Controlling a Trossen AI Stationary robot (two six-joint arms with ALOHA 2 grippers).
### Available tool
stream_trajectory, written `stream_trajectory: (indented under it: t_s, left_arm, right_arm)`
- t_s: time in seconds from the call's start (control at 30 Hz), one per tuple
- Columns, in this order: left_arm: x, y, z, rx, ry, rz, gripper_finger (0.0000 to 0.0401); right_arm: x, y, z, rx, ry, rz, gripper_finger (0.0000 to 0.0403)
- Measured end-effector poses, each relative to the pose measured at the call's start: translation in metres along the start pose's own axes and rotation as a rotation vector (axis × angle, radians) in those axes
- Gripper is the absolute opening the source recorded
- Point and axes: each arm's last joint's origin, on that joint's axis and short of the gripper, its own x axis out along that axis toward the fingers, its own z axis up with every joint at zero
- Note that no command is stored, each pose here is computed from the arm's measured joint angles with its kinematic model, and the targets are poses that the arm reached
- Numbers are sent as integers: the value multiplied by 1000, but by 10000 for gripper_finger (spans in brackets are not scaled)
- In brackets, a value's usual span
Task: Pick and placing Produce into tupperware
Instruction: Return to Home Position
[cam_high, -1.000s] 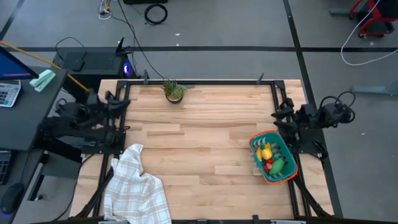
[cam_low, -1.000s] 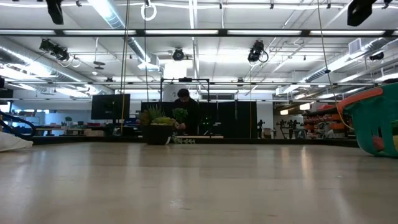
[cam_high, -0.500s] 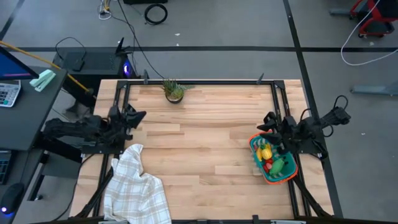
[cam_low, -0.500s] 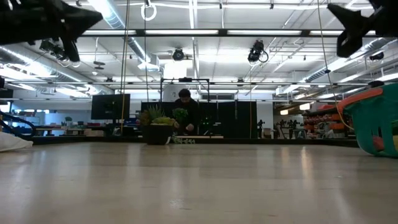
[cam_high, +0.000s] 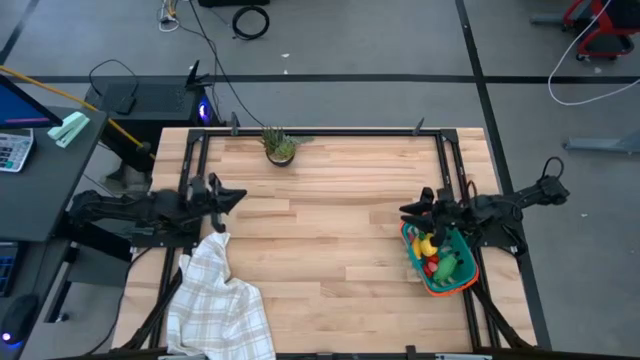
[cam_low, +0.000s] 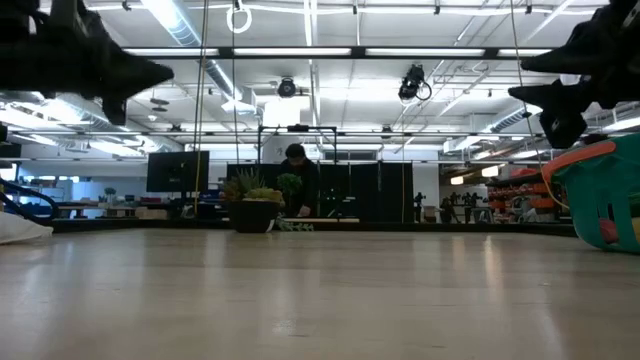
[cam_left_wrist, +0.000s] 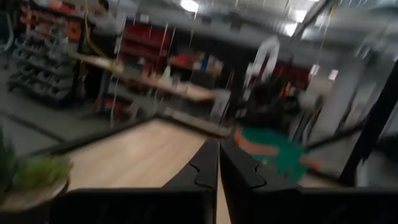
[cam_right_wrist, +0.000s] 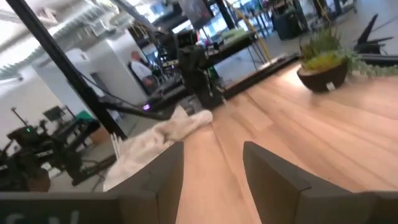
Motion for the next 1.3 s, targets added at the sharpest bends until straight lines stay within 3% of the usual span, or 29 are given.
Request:
stream_trajectory:
  t_s: [0.17,1.3]
  left_arm:
    - [-1,5,-16,85,159,38,27]
    - [0,4,-16,83,157,38,21]
  right_arm:
    - [1,1,1,-6,18,1,174]
    - [1,1,0,-15,33,-7,174]
